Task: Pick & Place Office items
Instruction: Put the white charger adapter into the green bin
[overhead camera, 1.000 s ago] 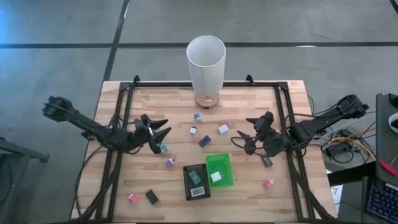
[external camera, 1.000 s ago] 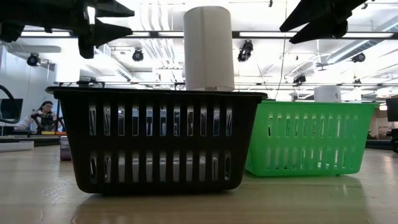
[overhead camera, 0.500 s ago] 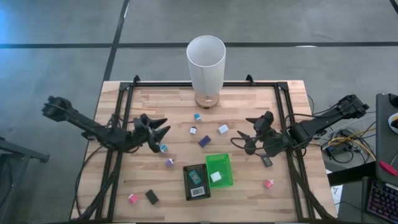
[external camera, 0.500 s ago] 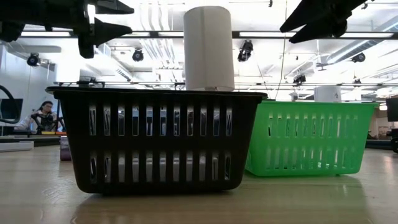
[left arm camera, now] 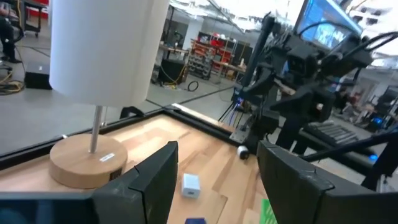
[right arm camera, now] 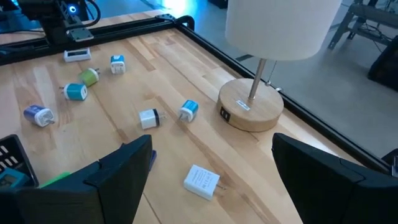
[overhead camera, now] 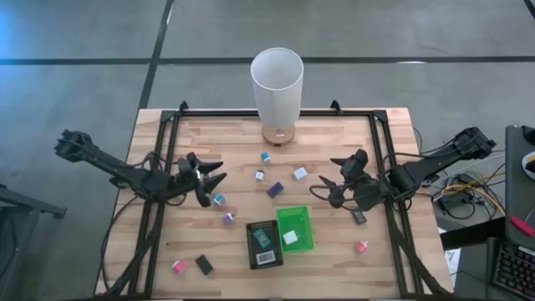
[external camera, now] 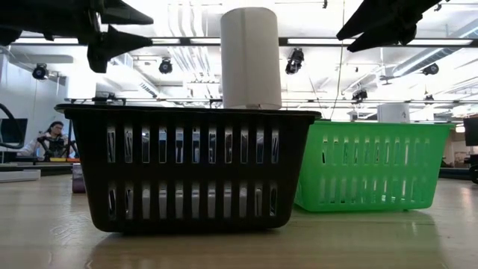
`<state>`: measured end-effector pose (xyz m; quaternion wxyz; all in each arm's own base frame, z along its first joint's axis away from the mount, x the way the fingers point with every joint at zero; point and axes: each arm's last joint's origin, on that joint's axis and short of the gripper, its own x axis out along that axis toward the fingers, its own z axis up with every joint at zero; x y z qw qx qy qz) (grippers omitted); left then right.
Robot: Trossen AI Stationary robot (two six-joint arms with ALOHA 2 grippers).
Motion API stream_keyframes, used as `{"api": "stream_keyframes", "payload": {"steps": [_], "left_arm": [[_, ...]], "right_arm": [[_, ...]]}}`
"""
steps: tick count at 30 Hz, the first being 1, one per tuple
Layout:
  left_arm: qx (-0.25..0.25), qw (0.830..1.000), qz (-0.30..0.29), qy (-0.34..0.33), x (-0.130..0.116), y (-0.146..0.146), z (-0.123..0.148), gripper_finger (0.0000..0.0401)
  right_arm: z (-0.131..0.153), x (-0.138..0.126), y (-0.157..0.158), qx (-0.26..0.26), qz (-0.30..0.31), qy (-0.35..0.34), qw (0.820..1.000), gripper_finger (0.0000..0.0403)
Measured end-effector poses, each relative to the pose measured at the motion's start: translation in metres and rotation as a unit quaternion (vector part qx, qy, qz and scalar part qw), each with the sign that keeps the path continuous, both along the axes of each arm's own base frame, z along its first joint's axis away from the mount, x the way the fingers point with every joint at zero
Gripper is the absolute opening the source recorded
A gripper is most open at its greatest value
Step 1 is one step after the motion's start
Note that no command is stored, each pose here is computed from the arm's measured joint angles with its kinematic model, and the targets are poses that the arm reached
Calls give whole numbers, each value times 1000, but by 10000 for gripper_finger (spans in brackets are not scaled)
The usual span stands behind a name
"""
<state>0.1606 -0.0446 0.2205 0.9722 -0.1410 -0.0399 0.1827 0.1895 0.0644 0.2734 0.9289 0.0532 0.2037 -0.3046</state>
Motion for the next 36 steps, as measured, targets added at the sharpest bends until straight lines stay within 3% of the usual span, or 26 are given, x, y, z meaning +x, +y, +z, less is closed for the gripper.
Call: {"api": "stream_keyframes", "payload": {"steps": [10,15,36], "left_arm": [[0,1000,0,7,2,-1,-2,225],[-39,999,-1,-9,2,-1,-2,225],[-32,999,-3,-5,2,-1,-3,225]], "right_arm": [[0,0,0,0,-4,-4,1000,325],[3,3,-1,8,-8,-26,1000,325],[11,10,-2,-17,8,-43,999,325]]}}
